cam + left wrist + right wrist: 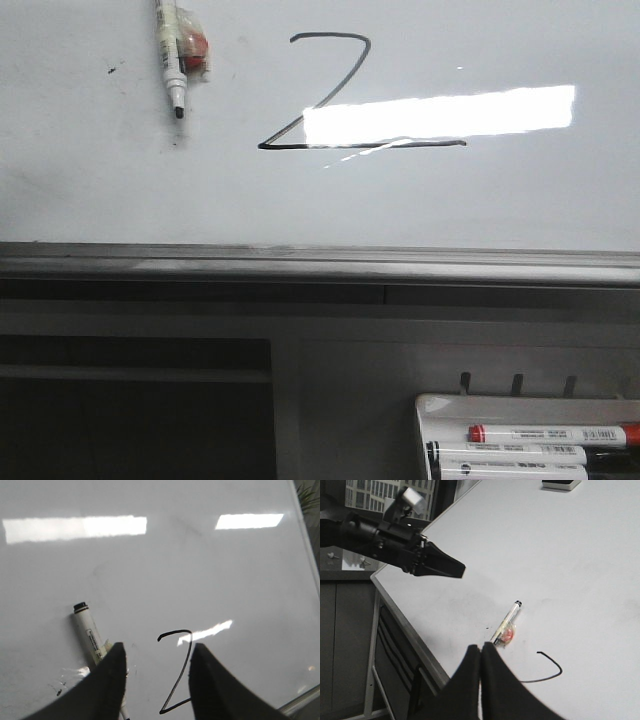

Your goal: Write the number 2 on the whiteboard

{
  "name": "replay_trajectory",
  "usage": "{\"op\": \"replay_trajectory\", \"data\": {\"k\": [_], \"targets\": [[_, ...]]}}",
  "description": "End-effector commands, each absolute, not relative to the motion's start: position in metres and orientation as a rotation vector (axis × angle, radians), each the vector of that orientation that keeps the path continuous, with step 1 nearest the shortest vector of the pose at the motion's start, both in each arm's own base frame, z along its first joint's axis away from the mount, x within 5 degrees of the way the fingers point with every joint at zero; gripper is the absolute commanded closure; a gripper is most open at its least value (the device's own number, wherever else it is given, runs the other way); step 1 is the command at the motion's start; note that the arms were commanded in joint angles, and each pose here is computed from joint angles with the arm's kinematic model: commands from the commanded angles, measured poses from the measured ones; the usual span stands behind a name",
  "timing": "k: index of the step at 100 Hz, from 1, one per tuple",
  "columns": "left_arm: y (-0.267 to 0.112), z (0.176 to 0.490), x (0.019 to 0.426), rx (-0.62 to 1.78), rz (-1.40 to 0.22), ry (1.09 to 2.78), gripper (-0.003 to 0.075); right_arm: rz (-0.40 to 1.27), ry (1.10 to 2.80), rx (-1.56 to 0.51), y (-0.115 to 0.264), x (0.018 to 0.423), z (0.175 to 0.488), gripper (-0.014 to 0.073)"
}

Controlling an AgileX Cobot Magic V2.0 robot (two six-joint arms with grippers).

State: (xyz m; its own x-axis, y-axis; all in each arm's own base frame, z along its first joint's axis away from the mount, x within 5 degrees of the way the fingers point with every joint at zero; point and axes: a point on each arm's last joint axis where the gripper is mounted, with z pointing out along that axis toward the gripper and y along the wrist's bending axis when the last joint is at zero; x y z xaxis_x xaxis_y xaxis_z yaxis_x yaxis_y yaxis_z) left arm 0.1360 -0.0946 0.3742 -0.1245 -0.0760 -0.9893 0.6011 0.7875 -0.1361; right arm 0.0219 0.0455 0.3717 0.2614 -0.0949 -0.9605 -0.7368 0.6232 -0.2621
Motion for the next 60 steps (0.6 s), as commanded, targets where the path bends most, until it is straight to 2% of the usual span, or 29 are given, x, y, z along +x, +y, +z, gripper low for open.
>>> {"op": "replay_trajectory", "data": {"k": [1,7,27,60], "targets": [[-0.079,0.385,0.110,0.434,-0.596,1.496,0.0650,0.521,1.240,-0.748,0.040,0.019,0.367,0.0666],[-0.073,0.381,0.096,0.456,-0.607,1.477,0.0744,0.523,1.251,-0.750,0.039,0.017,0.354,0.0666],[-0.061,0.364,0.072,0.470,-0.628,1.447,0.0741,0.524,1.255,-0.752,0.034,0.011,0.323,0.0666],[-0.060,0.357,0.071,0.473,-0.632,1.461,0.0741,0.524,1.248,-0.749,0.033,0.009,0.320,0.0666]]}}
